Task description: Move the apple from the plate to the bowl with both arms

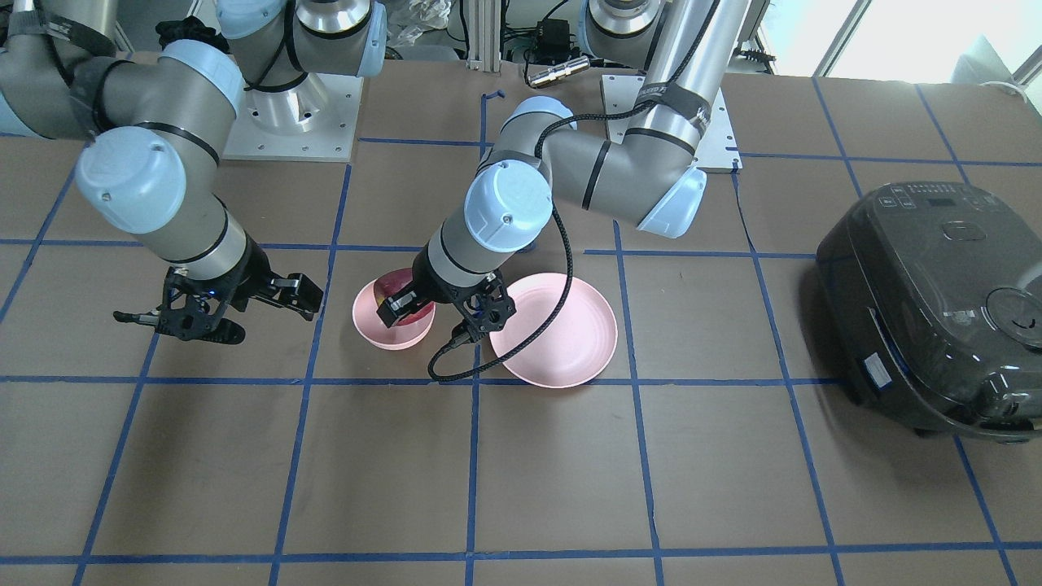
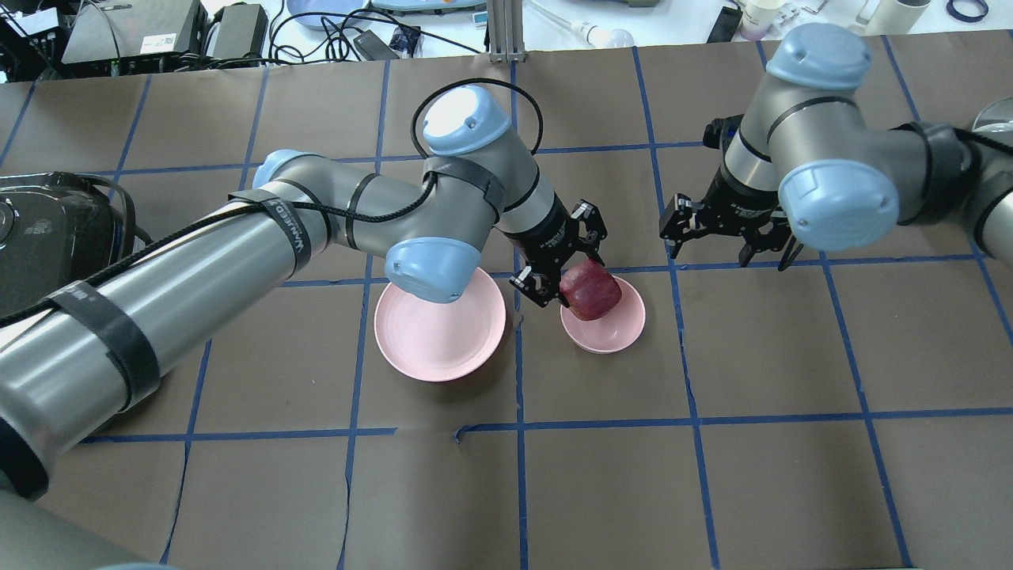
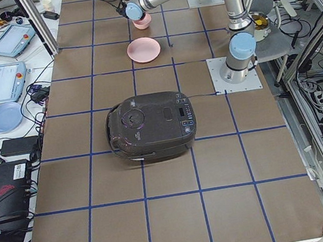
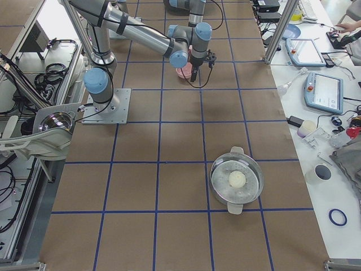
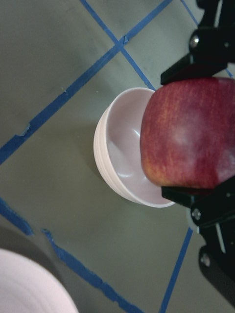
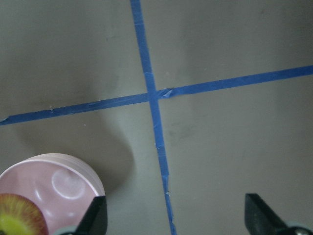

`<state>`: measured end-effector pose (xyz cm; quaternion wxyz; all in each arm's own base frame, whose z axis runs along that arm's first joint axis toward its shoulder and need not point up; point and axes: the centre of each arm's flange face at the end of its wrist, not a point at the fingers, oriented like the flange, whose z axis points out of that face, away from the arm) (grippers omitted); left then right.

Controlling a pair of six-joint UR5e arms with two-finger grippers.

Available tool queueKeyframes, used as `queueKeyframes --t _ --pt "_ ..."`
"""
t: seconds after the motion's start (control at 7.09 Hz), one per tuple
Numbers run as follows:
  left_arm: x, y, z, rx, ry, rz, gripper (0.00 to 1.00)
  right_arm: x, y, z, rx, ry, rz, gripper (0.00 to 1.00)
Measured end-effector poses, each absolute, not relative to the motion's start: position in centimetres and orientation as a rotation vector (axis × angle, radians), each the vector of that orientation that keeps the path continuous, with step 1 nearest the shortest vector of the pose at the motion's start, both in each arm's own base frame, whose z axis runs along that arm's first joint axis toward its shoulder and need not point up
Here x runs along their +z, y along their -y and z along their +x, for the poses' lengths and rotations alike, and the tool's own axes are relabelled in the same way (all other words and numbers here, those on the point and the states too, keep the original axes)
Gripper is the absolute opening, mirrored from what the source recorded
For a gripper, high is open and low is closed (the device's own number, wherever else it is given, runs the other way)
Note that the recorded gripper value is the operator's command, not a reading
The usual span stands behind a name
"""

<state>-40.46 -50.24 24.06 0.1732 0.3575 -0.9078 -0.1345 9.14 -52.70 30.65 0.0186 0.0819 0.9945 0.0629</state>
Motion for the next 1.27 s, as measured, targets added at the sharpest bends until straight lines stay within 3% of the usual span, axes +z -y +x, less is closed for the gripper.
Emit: queueKeyframes --t 0.14,0.28,0.42,0.85,1.27 --pt "22.3 49.8 -41.4 -0.386 2.578 1.021 0.33 32.9 52.5 8.2 0.215 -3.110 0.268 1.00" --pt "20.8 49.4 -42.2 -0.400 2.589 1.021 0.89 34.7 52.0 7.7 0.226 -3.141 0.273 1.00" --pt "19.9 49.1 -42.6 -0.410 2.597 1.019 1.00 35.8 51.8 7.3 0.222 -3.166 0.275 1.00" --pt "21.1 49.4 -42.6 -0.378 2.592 0.998 1.00 40.6 52.1 7.4 0.079 -3.194 0.291 1.00" --pt "28.1 52.2 -39.6 -0.244 2.593 0.971 1.00 44.3 52.0 7.7 0.033 -3.194 0.291 1.00"
